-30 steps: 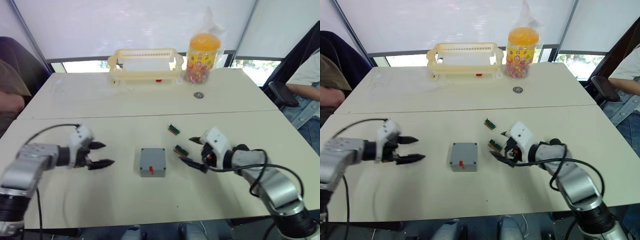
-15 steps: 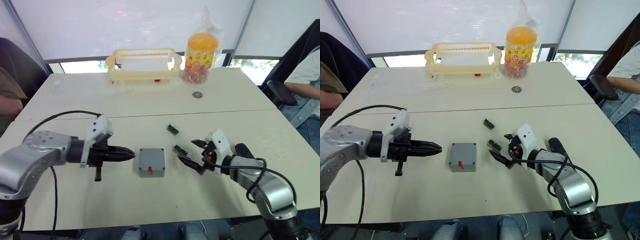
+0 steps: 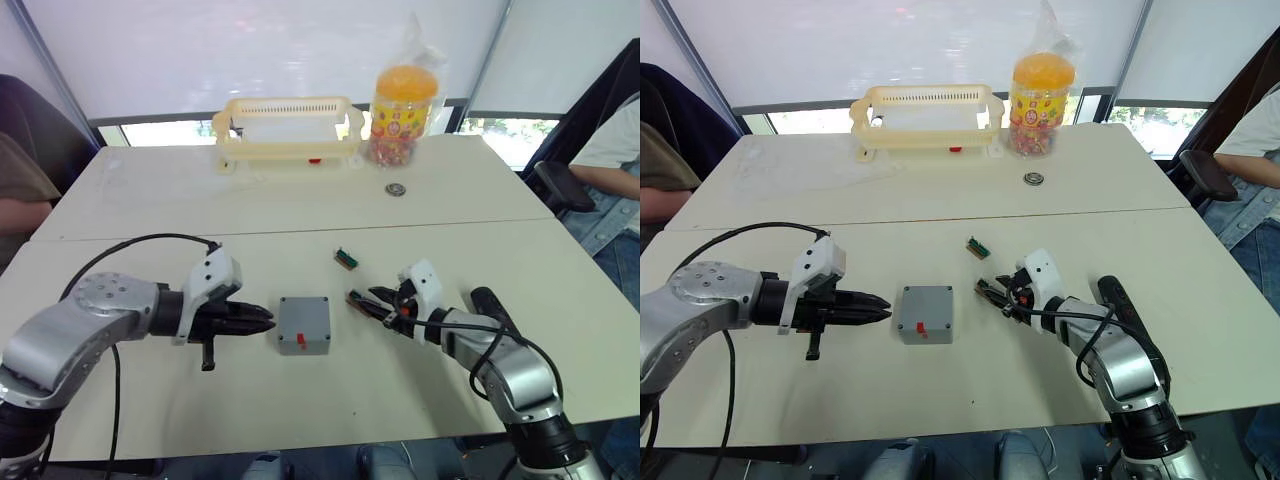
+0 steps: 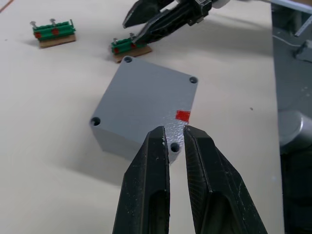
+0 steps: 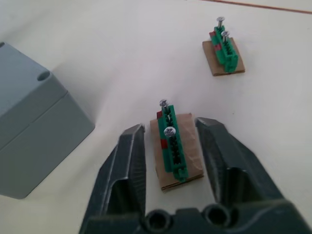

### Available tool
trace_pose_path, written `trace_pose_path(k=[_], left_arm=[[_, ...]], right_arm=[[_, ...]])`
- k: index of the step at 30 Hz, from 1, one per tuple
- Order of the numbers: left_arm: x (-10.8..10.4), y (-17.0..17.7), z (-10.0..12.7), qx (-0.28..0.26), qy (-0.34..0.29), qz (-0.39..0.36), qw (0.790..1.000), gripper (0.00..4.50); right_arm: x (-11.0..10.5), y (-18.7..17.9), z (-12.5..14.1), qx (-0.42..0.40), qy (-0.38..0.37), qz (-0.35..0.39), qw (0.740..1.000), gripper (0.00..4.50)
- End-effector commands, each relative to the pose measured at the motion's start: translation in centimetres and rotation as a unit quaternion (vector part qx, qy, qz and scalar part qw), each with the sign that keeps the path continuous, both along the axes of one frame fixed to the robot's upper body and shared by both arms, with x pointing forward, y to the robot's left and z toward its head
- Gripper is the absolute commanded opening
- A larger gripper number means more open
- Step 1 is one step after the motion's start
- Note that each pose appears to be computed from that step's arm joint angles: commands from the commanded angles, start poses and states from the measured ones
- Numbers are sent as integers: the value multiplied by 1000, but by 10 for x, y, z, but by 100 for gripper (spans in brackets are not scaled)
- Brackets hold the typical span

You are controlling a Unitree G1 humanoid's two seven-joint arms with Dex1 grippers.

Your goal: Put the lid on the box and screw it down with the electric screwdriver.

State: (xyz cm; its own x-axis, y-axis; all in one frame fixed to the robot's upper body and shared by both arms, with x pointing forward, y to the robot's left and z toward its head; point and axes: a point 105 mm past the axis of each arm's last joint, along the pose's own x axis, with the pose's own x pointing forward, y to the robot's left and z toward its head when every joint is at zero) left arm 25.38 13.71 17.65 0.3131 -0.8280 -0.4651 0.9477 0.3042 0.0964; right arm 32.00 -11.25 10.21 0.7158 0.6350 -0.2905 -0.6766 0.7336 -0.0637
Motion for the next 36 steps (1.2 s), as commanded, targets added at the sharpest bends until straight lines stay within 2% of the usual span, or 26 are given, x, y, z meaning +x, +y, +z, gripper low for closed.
trace_pose_path(k=[1, 4, 8, 9, 18, 32, 36], left_arm=[[2, 3, 5, 5, -23, 6, 1000, 54], [3, 3, 5, 3, -25, 9, 1000, 54], [2, 1, 3, 3, -25, 11, 1000, 54], [2, 1, 2, 3, -24, 11, 1000, 54], [4, 2, 0, 6, -27, 16, 999, 54], [5, 3, -3, 3, -22, 11, 1000, 54], [3, 8, 3, 1, -19, 9, 1000, 54]], right_arm=[[3, 6, 11, 1, -30, 12, 999, 209], [4, 6, 10, 0, -32, 10, 999, 209], [4, 8, 11, 1, -36, 11, 999, 22], [3, 9, 11, 1, -36, 13, 999, 10], [1, 8, 12, 0, -42, 15, 999, 10], [-3, 7, 48, 20, -88, 17, 996, 10], [-13, 28, 73, 50, -106, 69, 991, 10]])
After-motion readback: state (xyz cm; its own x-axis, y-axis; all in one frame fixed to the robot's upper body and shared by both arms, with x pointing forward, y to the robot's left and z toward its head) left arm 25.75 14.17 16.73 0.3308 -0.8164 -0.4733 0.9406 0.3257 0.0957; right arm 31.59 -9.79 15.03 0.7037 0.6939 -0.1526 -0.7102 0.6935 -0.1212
